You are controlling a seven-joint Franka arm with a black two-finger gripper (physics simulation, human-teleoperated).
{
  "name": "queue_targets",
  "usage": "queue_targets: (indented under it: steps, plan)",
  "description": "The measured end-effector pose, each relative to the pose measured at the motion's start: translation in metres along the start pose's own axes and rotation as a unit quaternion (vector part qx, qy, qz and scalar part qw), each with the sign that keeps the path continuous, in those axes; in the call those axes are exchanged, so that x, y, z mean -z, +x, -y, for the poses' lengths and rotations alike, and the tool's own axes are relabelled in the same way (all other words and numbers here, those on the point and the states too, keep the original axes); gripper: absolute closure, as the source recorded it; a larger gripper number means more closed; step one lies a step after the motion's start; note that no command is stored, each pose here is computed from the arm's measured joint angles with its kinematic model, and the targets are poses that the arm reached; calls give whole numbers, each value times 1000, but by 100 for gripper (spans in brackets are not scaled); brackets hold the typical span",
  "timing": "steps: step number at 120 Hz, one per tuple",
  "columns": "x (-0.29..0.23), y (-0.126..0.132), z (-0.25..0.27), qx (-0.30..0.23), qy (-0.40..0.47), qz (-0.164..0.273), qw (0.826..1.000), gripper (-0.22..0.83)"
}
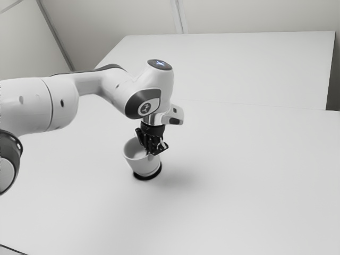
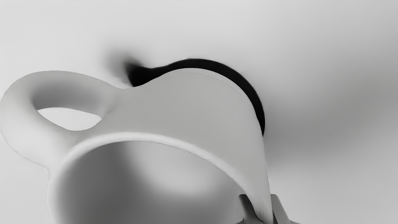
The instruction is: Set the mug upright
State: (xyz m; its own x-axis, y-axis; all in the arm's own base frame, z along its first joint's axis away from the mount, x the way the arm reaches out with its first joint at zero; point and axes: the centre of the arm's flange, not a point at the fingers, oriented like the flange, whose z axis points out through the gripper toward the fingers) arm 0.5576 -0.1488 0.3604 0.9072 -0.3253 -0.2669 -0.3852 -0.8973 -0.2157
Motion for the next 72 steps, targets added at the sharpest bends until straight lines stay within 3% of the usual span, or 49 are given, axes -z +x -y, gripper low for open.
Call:
queue_targets:
  steps: [46,72]
  plan:
    - [-5,8,-2,16,-5,-12,1000,77]
    - [0,6,0,24,-11,-16,1000,41]
